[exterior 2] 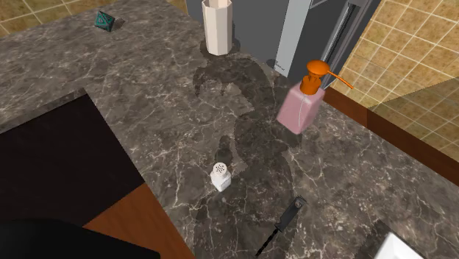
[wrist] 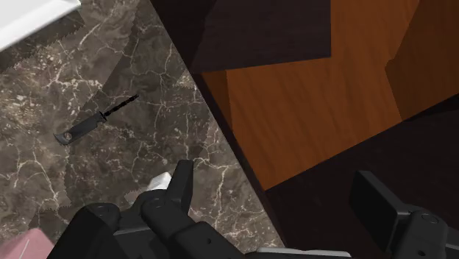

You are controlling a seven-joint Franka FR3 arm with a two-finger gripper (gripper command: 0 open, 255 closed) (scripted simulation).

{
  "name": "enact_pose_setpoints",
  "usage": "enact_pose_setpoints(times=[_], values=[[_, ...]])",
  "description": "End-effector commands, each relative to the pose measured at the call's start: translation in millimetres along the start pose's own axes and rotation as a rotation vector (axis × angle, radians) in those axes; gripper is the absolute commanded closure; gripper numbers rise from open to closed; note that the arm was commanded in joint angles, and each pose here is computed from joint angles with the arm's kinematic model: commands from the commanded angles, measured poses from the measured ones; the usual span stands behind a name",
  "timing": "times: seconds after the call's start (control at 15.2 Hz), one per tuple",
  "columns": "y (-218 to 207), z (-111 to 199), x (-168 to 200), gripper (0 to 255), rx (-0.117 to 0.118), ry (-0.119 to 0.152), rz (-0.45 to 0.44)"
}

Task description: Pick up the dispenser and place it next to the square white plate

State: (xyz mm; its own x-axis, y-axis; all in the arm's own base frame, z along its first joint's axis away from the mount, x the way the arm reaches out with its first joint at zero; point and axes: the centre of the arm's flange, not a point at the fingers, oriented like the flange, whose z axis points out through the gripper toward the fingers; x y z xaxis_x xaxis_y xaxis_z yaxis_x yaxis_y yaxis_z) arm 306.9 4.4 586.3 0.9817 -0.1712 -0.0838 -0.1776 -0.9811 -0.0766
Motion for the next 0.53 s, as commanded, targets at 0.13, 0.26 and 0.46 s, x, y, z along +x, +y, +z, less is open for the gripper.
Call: enact_pose_setpoints(times=[0.13,0.26,0.46], values=[[16.9,7.5,16.2,0,-0.011,0.007,0.004],[34.0,14.6,32.3,0,-0.022,0.013,0.007],[59.9,24.8,56.5,0,-0.038,0.023,0.013]])
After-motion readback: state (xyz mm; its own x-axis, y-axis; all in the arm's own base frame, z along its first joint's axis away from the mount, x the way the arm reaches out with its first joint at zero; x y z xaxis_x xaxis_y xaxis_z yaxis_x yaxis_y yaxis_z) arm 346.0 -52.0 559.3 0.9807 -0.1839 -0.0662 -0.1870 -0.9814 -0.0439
